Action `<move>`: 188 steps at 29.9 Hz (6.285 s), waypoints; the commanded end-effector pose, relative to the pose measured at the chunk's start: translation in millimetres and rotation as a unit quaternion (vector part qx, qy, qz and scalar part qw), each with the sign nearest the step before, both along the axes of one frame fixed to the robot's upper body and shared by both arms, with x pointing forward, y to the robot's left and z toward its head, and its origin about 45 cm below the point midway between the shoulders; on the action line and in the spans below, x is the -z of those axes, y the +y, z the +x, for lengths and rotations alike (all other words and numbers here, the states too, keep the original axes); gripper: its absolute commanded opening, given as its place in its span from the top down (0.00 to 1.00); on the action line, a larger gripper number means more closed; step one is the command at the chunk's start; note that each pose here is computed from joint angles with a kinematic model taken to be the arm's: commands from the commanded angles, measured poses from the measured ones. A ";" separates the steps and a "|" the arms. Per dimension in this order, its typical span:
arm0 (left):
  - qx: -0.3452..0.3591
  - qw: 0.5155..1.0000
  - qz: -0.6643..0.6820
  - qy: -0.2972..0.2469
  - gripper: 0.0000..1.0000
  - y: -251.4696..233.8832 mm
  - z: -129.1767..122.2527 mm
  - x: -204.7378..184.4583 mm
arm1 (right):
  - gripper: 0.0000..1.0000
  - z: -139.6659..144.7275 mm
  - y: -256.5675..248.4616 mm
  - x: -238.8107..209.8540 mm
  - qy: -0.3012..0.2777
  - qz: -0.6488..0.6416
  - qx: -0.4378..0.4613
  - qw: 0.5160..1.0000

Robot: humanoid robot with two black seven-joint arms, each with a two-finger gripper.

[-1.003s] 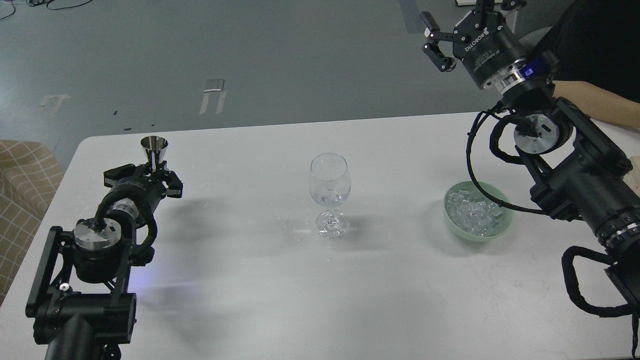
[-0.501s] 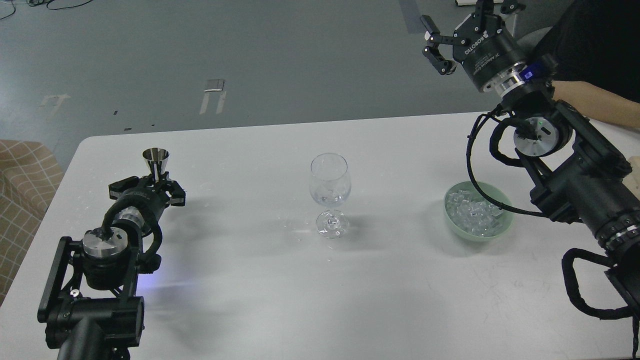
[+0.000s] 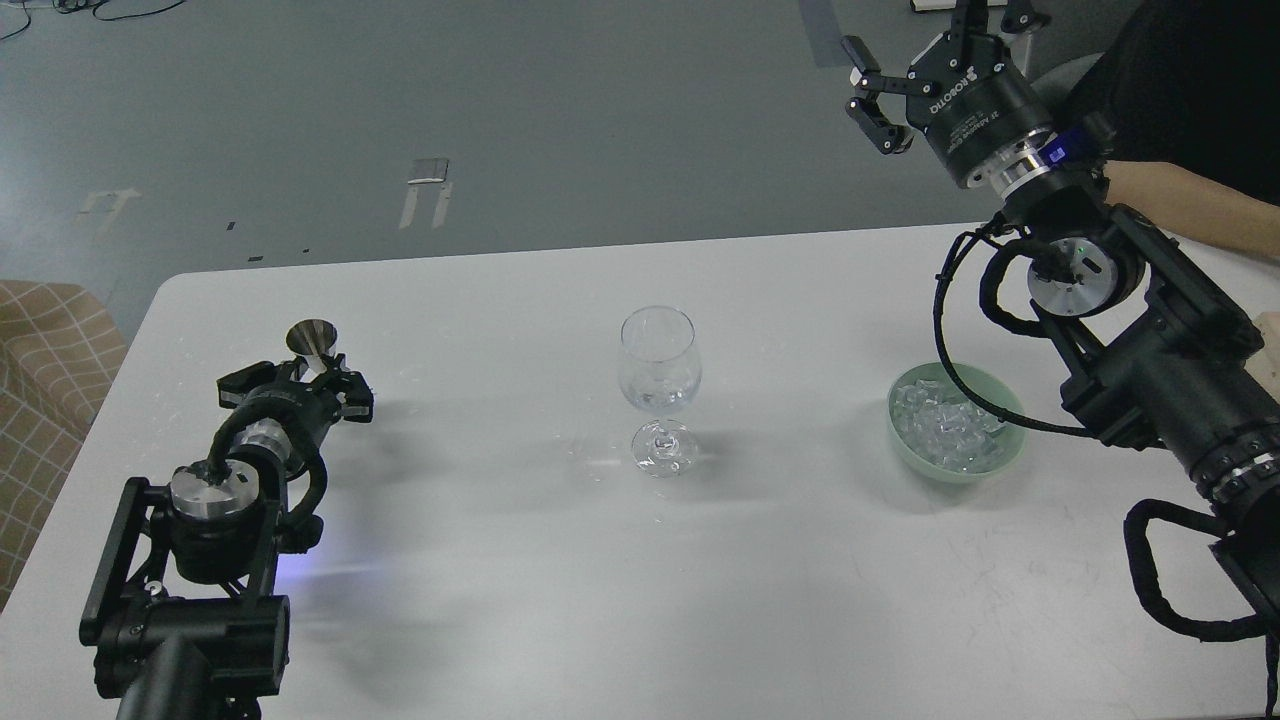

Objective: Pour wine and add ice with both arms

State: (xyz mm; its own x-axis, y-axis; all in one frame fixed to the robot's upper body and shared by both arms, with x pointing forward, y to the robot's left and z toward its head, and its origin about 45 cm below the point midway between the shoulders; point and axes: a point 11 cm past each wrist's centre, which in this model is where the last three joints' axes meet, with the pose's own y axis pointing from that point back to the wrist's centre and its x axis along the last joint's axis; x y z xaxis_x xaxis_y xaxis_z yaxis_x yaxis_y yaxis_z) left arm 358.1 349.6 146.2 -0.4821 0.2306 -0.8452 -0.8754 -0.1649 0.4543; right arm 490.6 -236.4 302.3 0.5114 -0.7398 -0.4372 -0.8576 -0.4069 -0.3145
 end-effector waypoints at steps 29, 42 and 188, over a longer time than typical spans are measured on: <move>0.006 1.000 0.008 0.010 0.02 0.8 -1.4 1.8 | 0.00 0.1 -0.1 -0.3 0.000 0.001 0.000 1.000; -0.005 0.999 0.020 0.048 0.02 24.3 -39.9 27.2 | 0.00 -0.1 -2.2 0.3 0.000 -0.001 0.002 1.000; 0.280 0.814 0.427 -0.276 0.02 -21.1 74.1 -136.9 | 0.37 -184.2 -101.3 163.3 -0.114 -0.783 -0.109 0.601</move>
